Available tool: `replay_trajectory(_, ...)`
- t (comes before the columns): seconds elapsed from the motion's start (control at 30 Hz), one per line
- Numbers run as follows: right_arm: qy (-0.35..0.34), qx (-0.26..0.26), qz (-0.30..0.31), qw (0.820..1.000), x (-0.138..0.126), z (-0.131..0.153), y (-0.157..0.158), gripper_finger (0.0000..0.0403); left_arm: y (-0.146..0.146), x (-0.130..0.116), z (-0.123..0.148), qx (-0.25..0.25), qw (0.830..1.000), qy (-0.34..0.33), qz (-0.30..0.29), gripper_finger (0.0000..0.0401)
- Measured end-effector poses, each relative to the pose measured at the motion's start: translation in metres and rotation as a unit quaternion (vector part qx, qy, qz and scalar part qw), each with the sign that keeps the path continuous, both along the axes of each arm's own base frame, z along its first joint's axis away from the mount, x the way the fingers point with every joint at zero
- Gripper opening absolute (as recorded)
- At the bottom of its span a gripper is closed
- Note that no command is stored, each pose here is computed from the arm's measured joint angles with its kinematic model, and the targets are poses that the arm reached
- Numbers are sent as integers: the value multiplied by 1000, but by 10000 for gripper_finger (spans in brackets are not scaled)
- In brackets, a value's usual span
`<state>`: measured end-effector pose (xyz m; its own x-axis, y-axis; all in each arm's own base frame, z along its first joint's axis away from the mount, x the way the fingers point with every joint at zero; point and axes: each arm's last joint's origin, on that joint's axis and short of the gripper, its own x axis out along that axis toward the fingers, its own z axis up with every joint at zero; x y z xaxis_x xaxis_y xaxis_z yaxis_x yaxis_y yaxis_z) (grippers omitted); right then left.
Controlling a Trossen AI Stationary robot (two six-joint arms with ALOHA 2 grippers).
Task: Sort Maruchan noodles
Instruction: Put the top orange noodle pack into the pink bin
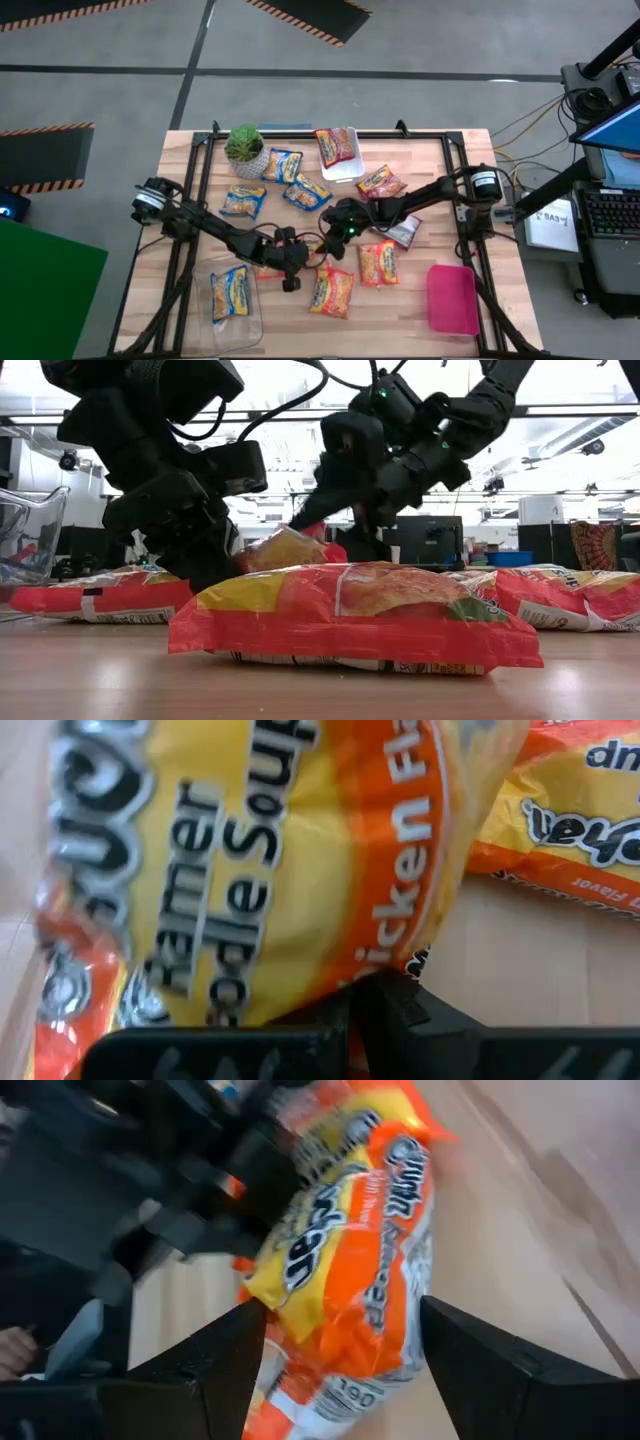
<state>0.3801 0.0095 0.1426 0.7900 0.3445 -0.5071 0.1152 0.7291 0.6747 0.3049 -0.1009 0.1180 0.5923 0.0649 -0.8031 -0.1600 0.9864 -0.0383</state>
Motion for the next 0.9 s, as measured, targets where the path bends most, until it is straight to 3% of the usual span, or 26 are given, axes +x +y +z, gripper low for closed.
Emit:
replay_trajectory(0.17, -12, 7, 7, 1000, 7, 10, 2, 242, 0, 0, 0, -3, 1000, -2, 6, 0)
replay_trajectory(0.47, 21, 19, -34, 999, 5, 5, 2, 232, 0, 1, 1, -6, 1000, -10, 14, 0)
replay_trajectory(0.9, 24, -5, -26, 999, 3, 5, 4, 58, 0, 2, 6, 1, 999, -26, 18, 0)
